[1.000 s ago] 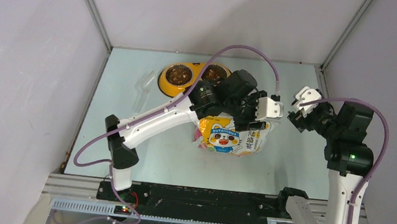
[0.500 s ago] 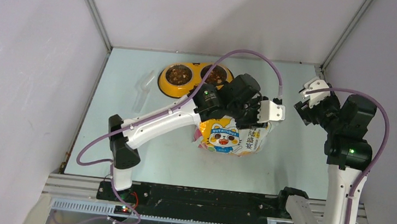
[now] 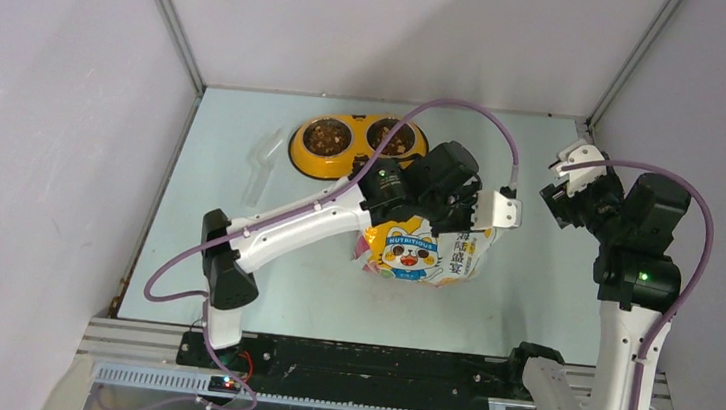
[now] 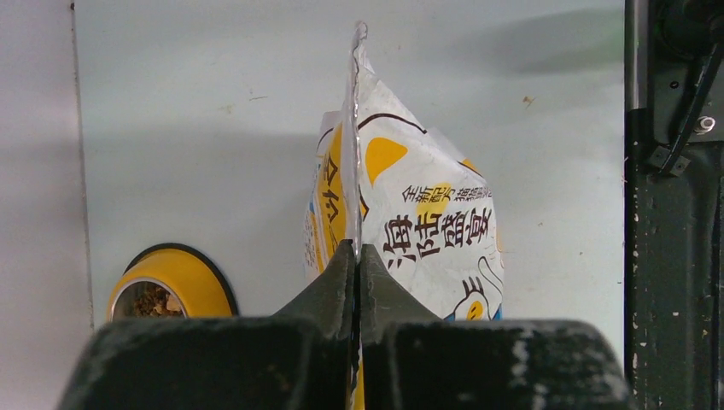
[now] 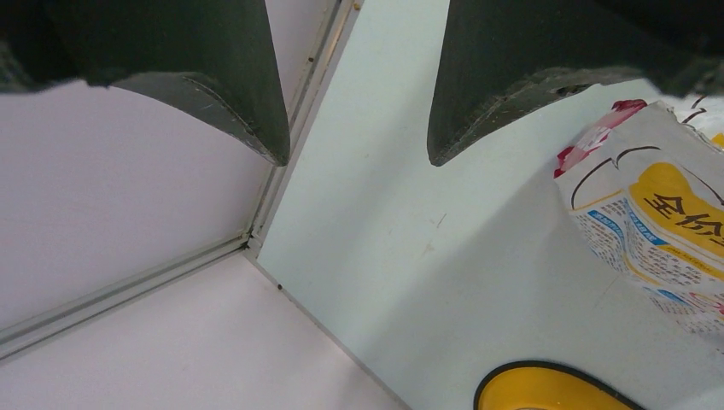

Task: Serve the pet food
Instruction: Close the pet food bag at the center of the board.

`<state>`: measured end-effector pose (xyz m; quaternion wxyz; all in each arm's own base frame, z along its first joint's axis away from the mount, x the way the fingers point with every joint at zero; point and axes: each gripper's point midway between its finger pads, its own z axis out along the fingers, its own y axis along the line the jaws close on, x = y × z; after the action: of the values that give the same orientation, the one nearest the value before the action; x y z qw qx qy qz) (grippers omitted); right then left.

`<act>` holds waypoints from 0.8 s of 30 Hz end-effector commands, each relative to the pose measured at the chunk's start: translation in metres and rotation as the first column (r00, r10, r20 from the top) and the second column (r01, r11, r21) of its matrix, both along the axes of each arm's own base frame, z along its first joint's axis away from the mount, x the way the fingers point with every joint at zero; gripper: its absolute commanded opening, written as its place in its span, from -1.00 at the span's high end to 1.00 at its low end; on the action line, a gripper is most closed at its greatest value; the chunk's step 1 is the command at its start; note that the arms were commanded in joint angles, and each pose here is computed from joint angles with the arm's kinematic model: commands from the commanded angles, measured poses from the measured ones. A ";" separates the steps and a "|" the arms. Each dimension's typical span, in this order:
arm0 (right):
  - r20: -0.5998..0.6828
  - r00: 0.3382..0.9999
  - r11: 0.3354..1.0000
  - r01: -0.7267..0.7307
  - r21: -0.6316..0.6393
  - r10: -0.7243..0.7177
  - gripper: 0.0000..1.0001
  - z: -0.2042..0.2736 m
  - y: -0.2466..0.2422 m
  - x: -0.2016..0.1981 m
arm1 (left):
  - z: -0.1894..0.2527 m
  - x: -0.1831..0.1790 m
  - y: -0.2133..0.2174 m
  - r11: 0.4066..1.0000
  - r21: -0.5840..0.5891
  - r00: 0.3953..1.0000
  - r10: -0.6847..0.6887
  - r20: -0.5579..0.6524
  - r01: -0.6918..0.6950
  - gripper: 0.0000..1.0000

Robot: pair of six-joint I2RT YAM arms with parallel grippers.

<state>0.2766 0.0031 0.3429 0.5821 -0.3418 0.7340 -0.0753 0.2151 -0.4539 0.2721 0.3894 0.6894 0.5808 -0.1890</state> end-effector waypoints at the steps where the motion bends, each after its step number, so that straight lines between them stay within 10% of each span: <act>1: 0.019 1.000 1.000 -0.007 0.009 0.007 -0.25 0.004 0.001 0.002 | 0.025 0.004 -0.001 0.997 -0.074 1.000 -0.007 -0.020 0.006 1.00; 9: -0.016 0.998 0.998 -0.063 0.031 0.064 -0.24 -0.004 0.011 0.002 | 0.056 0.030 0.011 0.978 -0.190 0.983 0.055 -0.178 -0.089 1.00; 15: -0.040 0.995 0.995 -0.093 0.041 0.095 -0.26 -0.010 0.015 0.002 | 0.072 0.028 0.029 0.974 -0.209 0.988 0.064 -0.139 -0.092 -0.37; 24: -0.059 0.992 0.993 -0.105 0.049 0.108 -0.27 -0.015 0.017 0.003 | 0.054 0.018 0.075 0.990 -0.100 0.994 0.092 -0.055 -0.097 -0.59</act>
<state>0.2807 0.0181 0.3293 0.5707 -0.3644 0.7355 -0.0235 0.2399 -0.4040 0.3113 0.3960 0.6250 0.6256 -0.2473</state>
